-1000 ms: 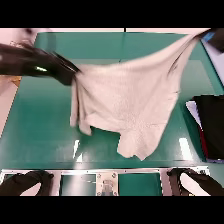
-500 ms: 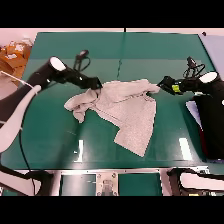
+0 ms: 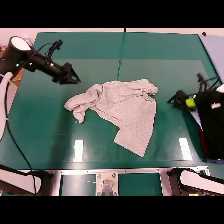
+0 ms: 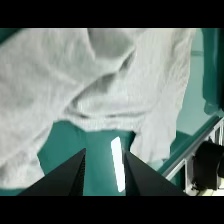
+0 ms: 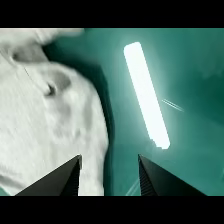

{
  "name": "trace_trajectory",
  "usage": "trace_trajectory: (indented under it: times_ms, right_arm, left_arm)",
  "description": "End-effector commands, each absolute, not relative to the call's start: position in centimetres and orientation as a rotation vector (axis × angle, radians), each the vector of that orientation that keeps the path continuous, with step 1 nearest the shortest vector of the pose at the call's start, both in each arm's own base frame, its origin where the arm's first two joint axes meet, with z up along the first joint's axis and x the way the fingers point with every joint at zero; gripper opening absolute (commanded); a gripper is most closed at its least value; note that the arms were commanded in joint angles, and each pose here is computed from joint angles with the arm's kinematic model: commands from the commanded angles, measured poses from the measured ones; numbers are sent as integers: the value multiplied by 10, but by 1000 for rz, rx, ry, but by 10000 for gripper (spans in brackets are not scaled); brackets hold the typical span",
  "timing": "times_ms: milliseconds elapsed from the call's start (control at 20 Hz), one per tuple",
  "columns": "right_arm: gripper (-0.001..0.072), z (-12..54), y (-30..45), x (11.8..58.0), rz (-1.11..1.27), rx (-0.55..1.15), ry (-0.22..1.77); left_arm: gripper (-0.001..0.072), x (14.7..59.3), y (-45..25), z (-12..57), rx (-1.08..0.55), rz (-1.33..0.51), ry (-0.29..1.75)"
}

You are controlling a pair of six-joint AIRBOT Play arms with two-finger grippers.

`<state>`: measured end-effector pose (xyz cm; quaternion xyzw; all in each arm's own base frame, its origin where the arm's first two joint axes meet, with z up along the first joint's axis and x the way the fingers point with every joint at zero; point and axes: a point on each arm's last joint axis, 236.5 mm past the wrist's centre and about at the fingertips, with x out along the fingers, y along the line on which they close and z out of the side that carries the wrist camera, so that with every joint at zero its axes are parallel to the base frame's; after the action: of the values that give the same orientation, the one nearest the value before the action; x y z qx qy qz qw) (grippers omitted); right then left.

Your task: Fold the shirts.

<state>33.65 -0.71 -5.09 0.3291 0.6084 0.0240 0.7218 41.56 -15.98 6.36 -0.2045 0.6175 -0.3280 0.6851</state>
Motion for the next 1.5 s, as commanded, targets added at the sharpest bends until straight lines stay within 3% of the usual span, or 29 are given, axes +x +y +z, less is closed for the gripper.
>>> trace_trajectory:
  times_ms: [0,200,250,300,350,400,700,1000,1050,1100,1150,1300,1450]
  right_arm:
    - [401,-94,34,295,92,828,1399]
    - [396,-112,70,303,143,842,1389]
    - [367,-115,78,308,161,851,1386]
    - [264,-115,86,314,189,853,1380]
    - [93,-116,91,319,213,845,1380]
    - [15,-115,93,323,228,829,1381]
    - [15,-96,95,337,281,813,1355]
    - [15,-95,97,334,295,816,1368]
    - [15,-95,97,334,295,816,1367]
    - [15,-95,97,334,296,816,1368]
    - [14,-93,97,333,301,819,1371]
    - [14,-64,94,339,371,837,1366]
    - [13,23,71,361,437,813,1228]
  left_arm:
    - [289,363,-144,45,-465,-693,1488]
    - [291,300,-114,8,-478,-509,1464]
    - [292,290,-107,0,-486,-460,1438]
    - [317,283,-101,-8,-509,-406,1410]
    - [420,276,-99,-17,-518,-379,1391]
    - [483,272,-98,-28,-531,-352,1374]
    - [499,297,-135,-91,-482,-277,1233]
    - [496,320,-162,-110,-616,-252,1219]
    - [367,325,-163,-105,-612,-263,1209]
    - [75,324,-168,-101,-599,-295,1218]
    - [20,320,-174,-96,-584,-342,1238]
    - [18,315,-183,-62,-464,-469,1278]
    - [18,328,-153,24,-201,-464,1200]
